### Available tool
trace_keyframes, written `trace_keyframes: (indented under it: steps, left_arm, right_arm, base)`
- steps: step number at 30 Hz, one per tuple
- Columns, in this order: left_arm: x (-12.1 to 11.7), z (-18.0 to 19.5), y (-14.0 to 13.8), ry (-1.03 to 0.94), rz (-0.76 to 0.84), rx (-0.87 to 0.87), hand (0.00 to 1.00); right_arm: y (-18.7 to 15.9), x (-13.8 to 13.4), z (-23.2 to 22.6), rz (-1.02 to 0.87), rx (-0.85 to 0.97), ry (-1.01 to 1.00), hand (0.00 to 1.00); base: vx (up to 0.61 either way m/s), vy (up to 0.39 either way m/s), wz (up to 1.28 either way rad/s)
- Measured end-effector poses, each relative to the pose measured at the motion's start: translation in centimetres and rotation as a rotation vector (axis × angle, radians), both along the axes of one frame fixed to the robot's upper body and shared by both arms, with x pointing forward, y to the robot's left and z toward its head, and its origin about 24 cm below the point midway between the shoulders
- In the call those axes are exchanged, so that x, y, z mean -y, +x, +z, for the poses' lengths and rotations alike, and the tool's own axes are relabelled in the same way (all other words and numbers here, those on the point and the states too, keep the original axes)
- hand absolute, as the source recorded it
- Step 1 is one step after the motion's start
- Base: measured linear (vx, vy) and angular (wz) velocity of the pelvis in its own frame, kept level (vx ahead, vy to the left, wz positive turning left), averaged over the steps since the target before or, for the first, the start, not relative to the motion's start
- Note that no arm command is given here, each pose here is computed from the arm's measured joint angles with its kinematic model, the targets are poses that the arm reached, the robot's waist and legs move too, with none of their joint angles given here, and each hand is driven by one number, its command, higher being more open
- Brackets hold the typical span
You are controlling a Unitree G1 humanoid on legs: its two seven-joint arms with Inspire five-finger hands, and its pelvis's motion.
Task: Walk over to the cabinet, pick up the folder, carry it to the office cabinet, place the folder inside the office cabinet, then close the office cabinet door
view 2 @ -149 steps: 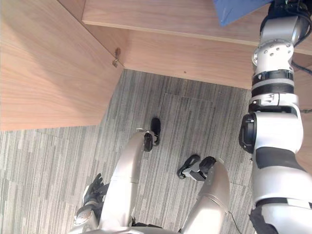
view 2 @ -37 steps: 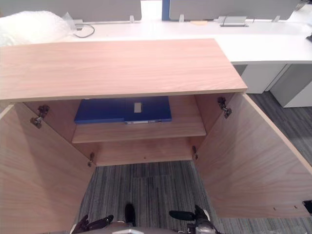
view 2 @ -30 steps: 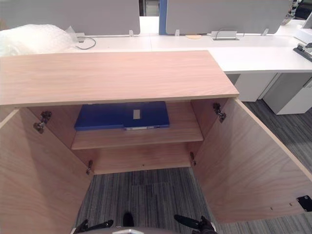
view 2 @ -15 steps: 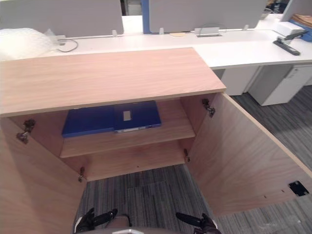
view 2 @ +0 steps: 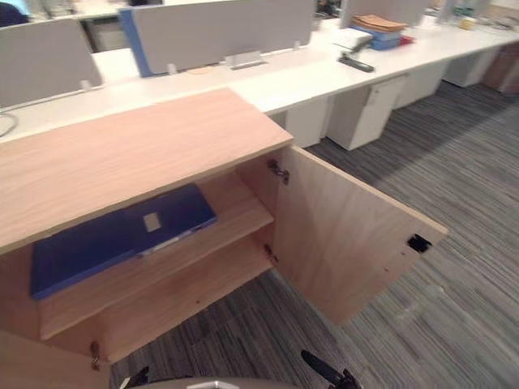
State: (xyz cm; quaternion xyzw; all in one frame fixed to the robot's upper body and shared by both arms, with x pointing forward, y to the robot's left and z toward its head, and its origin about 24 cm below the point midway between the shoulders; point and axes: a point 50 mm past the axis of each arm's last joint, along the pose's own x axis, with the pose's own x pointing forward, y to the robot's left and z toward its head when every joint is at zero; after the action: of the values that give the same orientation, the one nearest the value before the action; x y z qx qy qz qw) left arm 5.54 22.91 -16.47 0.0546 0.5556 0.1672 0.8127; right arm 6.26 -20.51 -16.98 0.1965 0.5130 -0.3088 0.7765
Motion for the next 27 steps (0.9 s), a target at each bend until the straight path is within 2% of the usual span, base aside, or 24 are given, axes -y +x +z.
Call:
trace_keyframes:
  steps: [4, 9, 13, 18, 23, 27]
  left_arm:
    - [0.2, 0.0, 0.6, -0.001, 0.006, 0.013, 1.00]
    - [1.2, 0.5, 3.6, -0.007, -0.052, 0.102, 1.00]
    - [2.8, 0.1, 3.3, -0.059, -0.037, 0.092, 1.00]
    - [2.6, 0.3, 3.5, -0.063, -0.021, 0.110, 1.00]
    - [2.9, 0.3, 3.8, -0.077, -0.026, 0.114, 1.00]
    - [2.9, 0.2, 3.8, -0.084, -0.015, 0.113, 1.00]
  right_arm:
    - [1.1, 0.2, 0.5, -0.021, 0.052, -0.033, 1.00]
    - [2.7, 0.7, 1.3, -0.005, 0.104, -0.091, 1.00]
    - [5.1, 1.3, 2.2, 0.079, 0.163, -0.134, 1.00]
    - [9.5, 1.1, 4.4, 0.235, 0.307, -0.211, 1.00]
    - [12.4, 2.1, 7.1, 0.425, 0.428, -0.334, 1.00]
    - [15.4, 1.4, 9.0, 0.548, 0.520, -0.372, 1.00]
  base:
    - [-0.02, 0.047, -1.45]
    - [-0.04, -0.040, -0.70]
    - [0.01, -0.167, -0.83]
    - [-0.07, -0.127, -0.71]
    - [-0.02, -0.031, -0.14]
    - [-0.02, 0.012, 0.03]
